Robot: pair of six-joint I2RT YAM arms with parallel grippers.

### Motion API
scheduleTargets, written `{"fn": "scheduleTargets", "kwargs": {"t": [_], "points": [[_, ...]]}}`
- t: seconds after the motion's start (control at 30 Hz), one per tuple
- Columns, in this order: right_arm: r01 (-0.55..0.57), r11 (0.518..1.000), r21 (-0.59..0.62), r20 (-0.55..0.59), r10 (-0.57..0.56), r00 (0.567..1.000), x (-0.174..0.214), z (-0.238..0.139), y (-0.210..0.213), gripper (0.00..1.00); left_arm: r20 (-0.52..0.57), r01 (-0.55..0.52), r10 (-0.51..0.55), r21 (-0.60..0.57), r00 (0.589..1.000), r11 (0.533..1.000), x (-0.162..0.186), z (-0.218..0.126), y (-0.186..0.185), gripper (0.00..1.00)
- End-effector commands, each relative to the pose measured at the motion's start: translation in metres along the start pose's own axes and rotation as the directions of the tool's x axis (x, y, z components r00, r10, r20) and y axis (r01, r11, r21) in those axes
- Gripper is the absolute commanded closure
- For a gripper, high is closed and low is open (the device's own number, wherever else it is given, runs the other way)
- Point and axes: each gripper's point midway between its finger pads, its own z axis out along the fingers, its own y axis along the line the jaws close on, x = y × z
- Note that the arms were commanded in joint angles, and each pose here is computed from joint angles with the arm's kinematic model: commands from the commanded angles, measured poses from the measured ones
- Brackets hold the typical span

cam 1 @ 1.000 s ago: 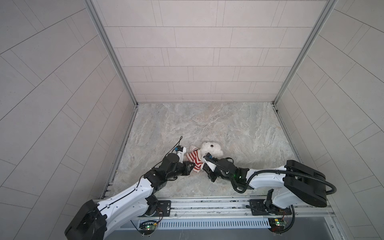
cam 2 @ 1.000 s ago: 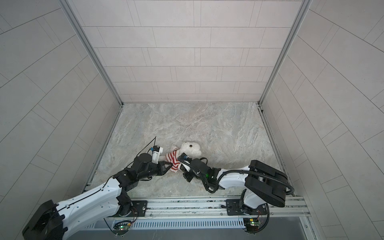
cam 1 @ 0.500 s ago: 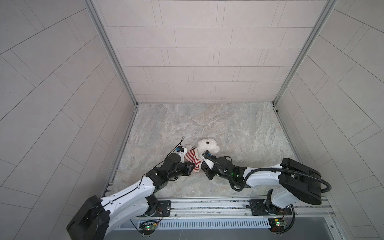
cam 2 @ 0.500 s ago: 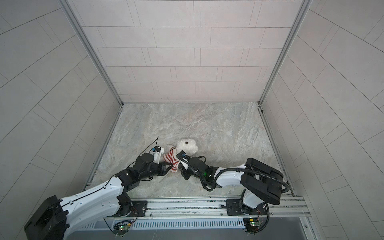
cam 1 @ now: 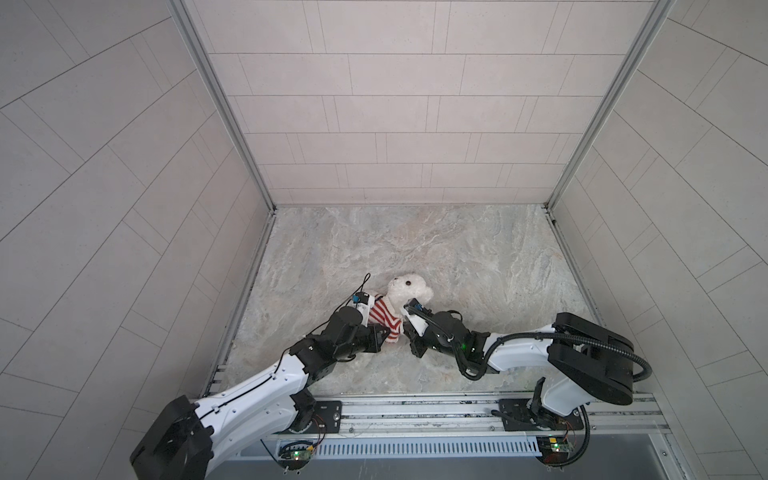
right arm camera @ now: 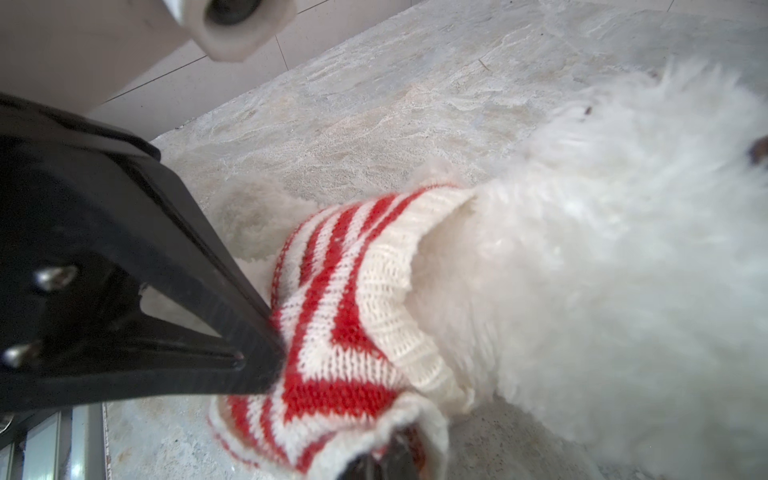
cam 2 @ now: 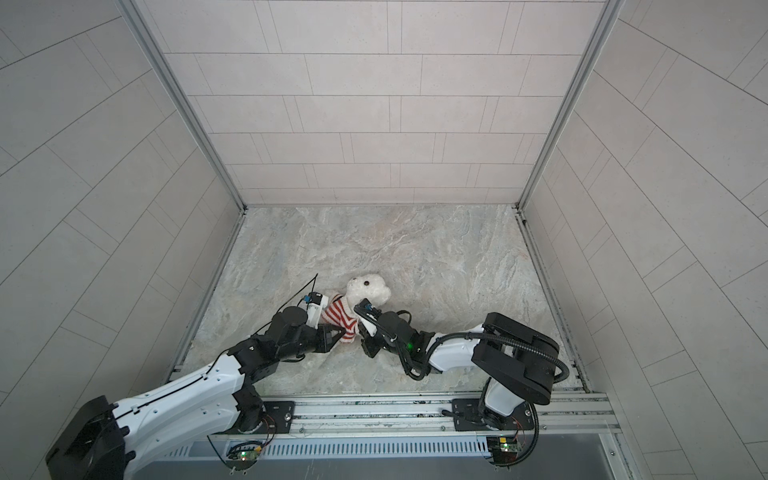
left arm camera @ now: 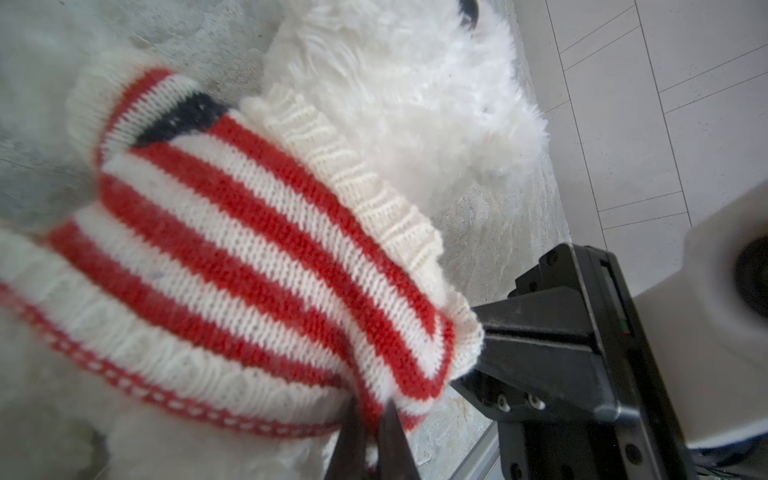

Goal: Dress the teddy bear

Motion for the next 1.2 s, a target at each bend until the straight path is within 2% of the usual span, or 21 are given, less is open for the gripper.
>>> {"fn": "scheduleTargets", "kwargs": {"t": [0.0,0.13,0.2,0.3,0.4,0.47,0.53,0.67,0.73,0.83,0.93,1.17], "points": [[0.005,1.000,-0.010,0.070,-0.004,0.998,-0.015,-0.012,0.003,1.00,0.002,-0.008,0.008,-0.062,1.000,0.998,-0.004,-0.010,0.012,1.00],[0.013,1.000,-0.015,0.065,-0.012,0.998,-0.014,-0.022,0.003,1.00,0.020,0.000,0.002,-0.091,1.000,0.996,-0.008,-0.016,0.022,0.83],[0.019,1.000,-0.012,0.065,-0.018,0.998,-0.014,-0.028,0.002,1.00,0.023,-0.004,0.006,-0.093,1.000,0.996,-0.009,-0.018,0.022,0.80],[0.022,1.000,-0.004,0.067,-0.021,0.998,-0.016,-0.035,0.002,1.00,0.028,-0.009,0.011,-0.081,1.000,0.997,-0.012,-0.018,0.018,0.83],[0.020,1.000,0.001,0.073,-0.020,0.997,-0.020,-0.041,0.002,1.00,0.030,-0.016,0.018,-0.064,0.999,0.998,-0.013,-0.019,0.014,0.93],[0.014,1.000,0.008,0.075,-0.015,0.997,-0.022,-0.045,0.003,1.00,0.032,-0.021,0.023,-0.055,0.999,0.998,-0.013,-0.021,0.012,0.95],[0.010,0.999,0.035,0.069,-0.013,0.998,-0.022,-0.049,0.000,1.00,0.034,-0.030,0.031,-0.023,0.999,0.999,-0.014,-0.023,0.005,0.89],[-0.021,0.995,0.100,0.085,0.013,0.996,-0.025,-0.056,-0.011,1.00,0.087,-0.029,0.019,0.117,0.996,0.993,-0.024,-0.037,-0.026,0.65],[-0.037,0.993,0.110,0.100,0.026,0.995,-0.030,-0.058,-0.012,1.00,0.104,-0.014,-0.004,0.165,0.995,0.986,-0.027,-0.043,-0.037,0.61],[-0.049,0.993,0.105,0.114,0.036,0.993,-0.037,-0.057,-0.010,1.00,0.088,0.026,-0.046,0.221,0.995,0.975,-0.021,-0.040,-0.050,0.58],[-0.045,0.994,0.096,0.113,0.034,0.993,-0.040,-0.052,-0.006,1.00,0.081,0.019,-0.040,0.243,0.996,0.970,-0.015,-0.033,-0.064,0.57],[-0.047,0.997,0.067,0.117,0.039,0.992,-0.040,-0.049,0.005,1.00,0.064,0.026,-0.042,0.236,0.997,0.972,-0.014,-0.018,-0.074,0.62]]}}
